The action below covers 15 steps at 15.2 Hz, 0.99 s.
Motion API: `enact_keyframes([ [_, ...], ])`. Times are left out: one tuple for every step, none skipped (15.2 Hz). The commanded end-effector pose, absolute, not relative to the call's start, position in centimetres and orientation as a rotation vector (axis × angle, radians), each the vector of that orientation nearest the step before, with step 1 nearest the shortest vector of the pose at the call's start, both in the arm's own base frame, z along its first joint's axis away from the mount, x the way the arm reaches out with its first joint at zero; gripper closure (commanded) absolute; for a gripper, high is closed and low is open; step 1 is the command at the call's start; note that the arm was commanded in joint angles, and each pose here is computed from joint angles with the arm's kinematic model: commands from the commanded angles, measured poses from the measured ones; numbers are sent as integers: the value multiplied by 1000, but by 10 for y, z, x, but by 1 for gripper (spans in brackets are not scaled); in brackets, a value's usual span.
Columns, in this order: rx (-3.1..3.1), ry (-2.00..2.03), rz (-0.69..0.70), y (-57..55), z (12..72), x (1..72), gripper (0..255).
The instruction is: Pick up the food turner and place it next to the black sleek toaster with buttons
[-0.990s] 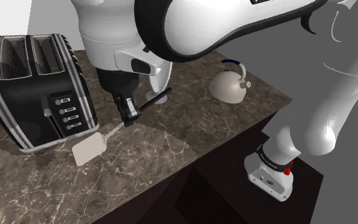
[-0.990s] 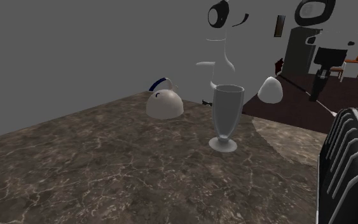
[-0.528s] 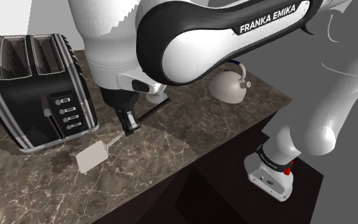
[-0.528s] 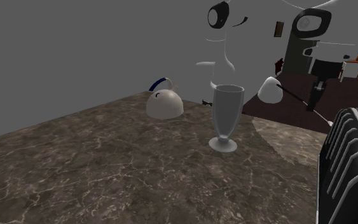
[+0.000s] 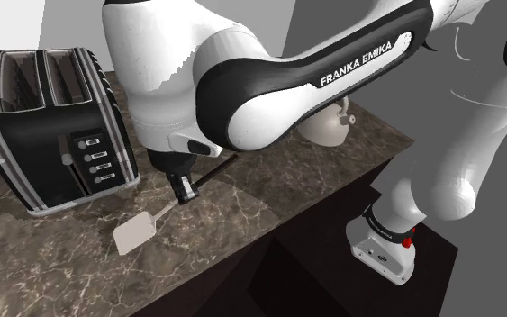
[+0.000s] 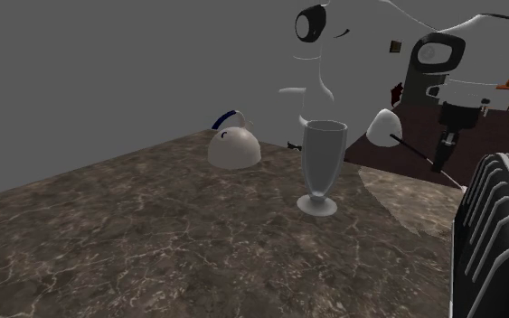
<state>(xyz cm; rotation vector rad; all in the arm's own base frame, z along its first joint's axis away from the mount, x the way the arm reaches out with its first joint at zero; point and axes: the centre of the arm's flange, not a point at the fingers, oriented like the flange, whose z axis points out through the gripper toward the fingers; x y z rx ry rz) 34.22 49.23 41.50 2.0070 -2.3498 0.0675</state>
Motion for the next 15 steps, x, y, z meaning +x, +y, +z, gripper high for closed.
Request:
enact_keyframes([
  [2007, -2350, 67, 492, 404, 343, 255],
  [2007, -2350, 67, 492, 399, 343, 255],
  [2007, -2350, 67, 492, 393, 343, 255],
  [2007, -2350, 67, 492, 388, 343, 255],
  [2007, -2350, 67, 492, 383, 343, 255],
  [2007, -2350, 67, 492, 378, 343, 255],
  [2007, -2350, 67, 492, 372, 343, 255],
  [2007, -2350, 67, 492, 367, 343, 255],
  [2007, -2350, 67, 492, 362, 343, 255],
  [2007, -2350, 67, 492, 356, 343, 255],
  [2007, -2350, 67, 492, 351, 343, 255],
  [2007, -2350, 67, 492, 351, 343, 255],
  [2007, -2350, 67, 492, 351, 343, 255],
  [2007, -2350, 67, 492, 351, 343, 255],
  [2007, -2350, 67, 492, 351, 343, 255],
])
